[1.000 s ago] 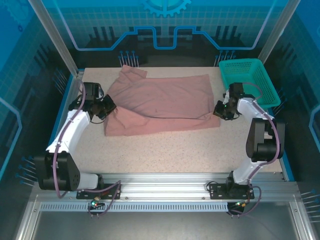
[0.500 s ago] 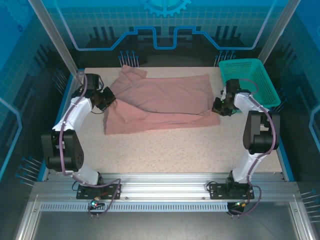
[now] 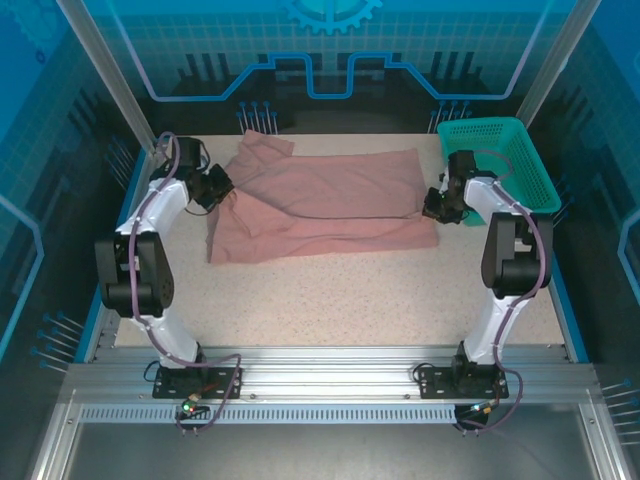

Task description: Fold the inside-out t-shirt

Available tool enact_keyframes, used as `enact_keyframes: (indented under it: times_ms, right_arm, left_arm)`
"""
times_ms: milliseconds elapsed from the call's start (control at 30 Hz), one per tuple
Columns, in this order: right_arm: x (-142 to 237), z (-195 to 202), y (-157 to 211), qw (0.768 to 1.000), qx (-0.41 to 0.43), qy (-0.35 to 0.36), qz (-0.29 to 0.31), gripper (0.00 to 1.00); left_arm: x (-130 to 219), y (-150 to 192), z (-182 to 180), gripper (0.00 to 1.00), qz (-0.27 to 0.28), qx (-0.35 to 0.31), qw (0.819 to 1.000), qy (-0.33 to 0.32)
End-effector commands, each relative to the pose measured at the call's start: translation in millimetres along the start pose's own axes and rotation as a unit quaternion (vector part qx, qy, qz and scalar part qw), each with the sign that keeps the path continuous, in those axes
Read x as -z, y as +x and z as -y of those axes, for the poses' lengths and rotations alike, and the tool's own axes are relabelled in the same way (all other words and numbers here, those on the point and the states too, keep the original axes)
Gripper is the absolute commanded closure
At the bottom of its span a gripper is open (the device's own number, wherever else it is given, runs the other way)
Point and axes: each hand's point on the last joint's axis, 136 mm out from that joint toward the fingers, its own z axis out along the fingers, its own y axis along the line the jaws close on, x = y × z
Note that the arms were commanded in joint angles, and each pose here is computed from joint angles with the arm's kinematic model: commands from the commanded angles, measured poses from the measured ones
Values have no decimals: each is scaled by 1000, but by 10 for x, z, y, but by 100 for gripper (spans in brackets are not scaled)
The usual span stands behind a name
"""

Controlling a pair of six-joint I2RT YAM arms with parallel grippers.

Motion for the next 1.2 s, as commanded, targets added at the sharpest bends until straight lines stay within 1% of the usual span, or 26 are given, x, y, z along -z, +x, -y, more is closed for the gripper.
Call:
enact_keyframes:
  times_ms: [0, 67, 167, 267, 333, 500, 633, 667, 733, 800, 833, 867, 933, 1033, 1167]
  right_arm:
    - [-75, -64, -76, 1000, 9, 9, -1, 87]
    - [-132, -90, -157, 1000, 10, 10, 3, 85]
    - [-166, -129, -324, 1000, 14, 13, 13, 78]
    - [-122, -182, -429, 999, 21, 9, 23, 71]
    - [-43, -232, -426, 999, 32, 4, 30, 70]
    - [128, -370, -170, 997, 62, -21, 40, 65]
    - [28, -467, 85, 996, 73, -40, 17, 63]
    - [-32, -471, 128, 996, 73, -44, 8, 62]
    - [-154, -452, 170, 996, 71, -45, -6, 62]
    - [-230, -431, 144, 996, 74, -40, -12, 62]
    - [-262, -419, 118, 996, 76, -36, -12, 63]
    - [-286, -407, 91, 996, 77, -31, -12, 63]
    - [-295, -412, 66, 996, 77, -30, -16, 64]
    - [-269, -446, 61, 996, 76, -38, -8, 63]
    - [-259, -467, 83, 996, 78, -40, -10, 63]
  left_arm:
    - [-109, -156, 79, 100, 0, -5, 1000, 17]
    - [-235, -217, 59, 100, 0, -5, 1000, 9]
    - [-431, -307, -19, 99, -5, 3, 1000, -4]
    - [-592, -382, -27, 97, -9, 7, 1000, -3]
    - [-656, -434, -31, 96, -10, 9, 1000, -5]
    - [-696, -564, -134, 94, 5, 15, 1000, -15]
    - [-697, -619, -219, 94, 10, 19, 1000, -23]
    - [-700, -622, -237, 89, 11, 18, 999, -27]
    - [-688, -624, -291, 73, 14, 15, 999, -39]
    - [-649, -643, -326, 66, 22, 11, 998, -49]
    - [-611, -650, -344, 60, 28, 10, 998, -54]
    - [-552, -659, -339, 57, 36, 9, 998, -55]
    - [-432, -595, -279, 51, 44, 10, 998, -40]
    - [-341, -237, -141, 45, 34, 2, 999, 0]
    - [-400, 253, -94, 42, -5, -24, 1000, 6]
